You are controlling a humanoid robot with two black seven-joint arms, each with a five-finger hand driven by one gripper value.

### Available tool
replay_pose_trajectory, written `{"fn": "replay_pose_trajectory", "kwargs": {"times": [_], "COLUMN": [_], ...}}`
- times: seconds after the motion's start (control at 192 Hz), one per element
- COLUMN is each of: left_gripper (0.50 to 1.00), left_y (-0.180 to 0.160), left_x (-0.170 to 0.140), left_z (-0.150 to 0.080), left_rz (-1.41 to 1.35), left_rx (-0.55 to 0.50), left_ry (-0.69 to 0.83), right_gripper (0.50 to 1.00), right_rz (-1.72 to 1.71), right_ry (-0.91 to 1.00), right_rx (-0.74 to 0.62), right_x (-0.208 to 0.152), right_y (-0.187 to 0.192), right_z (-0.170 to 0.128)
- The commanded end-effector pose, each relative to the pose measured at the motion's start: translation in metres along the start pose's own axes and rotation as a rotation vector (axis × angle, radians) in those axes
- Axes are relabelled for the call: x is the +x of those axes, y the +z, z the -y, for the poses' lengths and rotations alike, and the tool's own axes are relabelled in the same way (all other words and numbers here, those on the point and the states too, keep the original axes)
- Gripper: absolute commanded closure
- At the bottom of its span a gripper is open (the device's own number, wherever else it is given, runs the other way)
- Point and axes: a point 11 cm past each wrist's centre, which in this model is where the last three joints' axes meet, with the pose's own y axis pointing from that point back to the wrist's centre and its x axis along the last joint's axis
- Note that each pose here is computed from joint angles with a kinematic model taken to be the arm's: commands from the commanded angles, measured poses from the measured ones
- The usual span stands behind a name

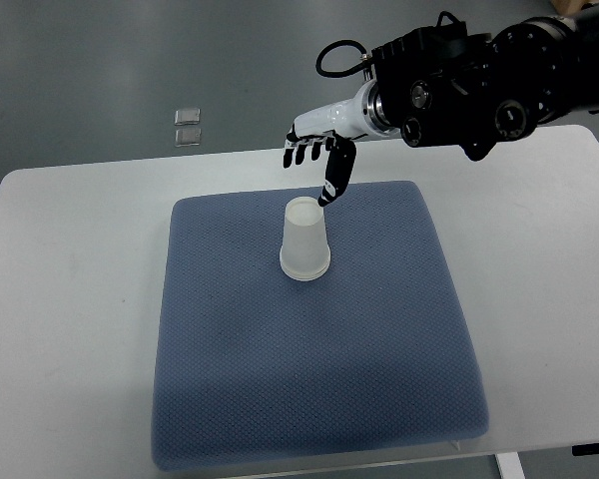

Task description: Stack paper cups

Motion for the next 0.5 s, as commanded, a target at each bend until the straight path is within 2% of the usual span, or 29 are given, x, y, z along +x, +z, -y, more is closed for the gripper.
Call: {"fn": "replay_pose_trajectory", "kwargs": {"times": [0.0, 0.224, 0.494], "left_gripper": [0.5, 0.5, 0.5], "left_y": [0.0, 0.0, 0.0], "left_x": [0.0, 0.0, 0.0], "left_z": [0.0, 0.0, 0.0], "left_rz": [0.0, 0.0, 0.0], "left_rx": [0.0, 0.0, 0.0], "left_ry": [0.0, 0.0, 0.0], "right_gripper": [0.664, 0.66, 0.66], "right_rz": [0.005, 0.074, 0.572], "right_ry": [0.012, 0.077, 0.325], "right_rx": [0.008, 0.029, 0.15], "right_x": [0.004, 0.015, 0.033], "right_y": [-0.002, 0.002, 0.03], "right_z": [-0.002, -0.004, 0.01]}}
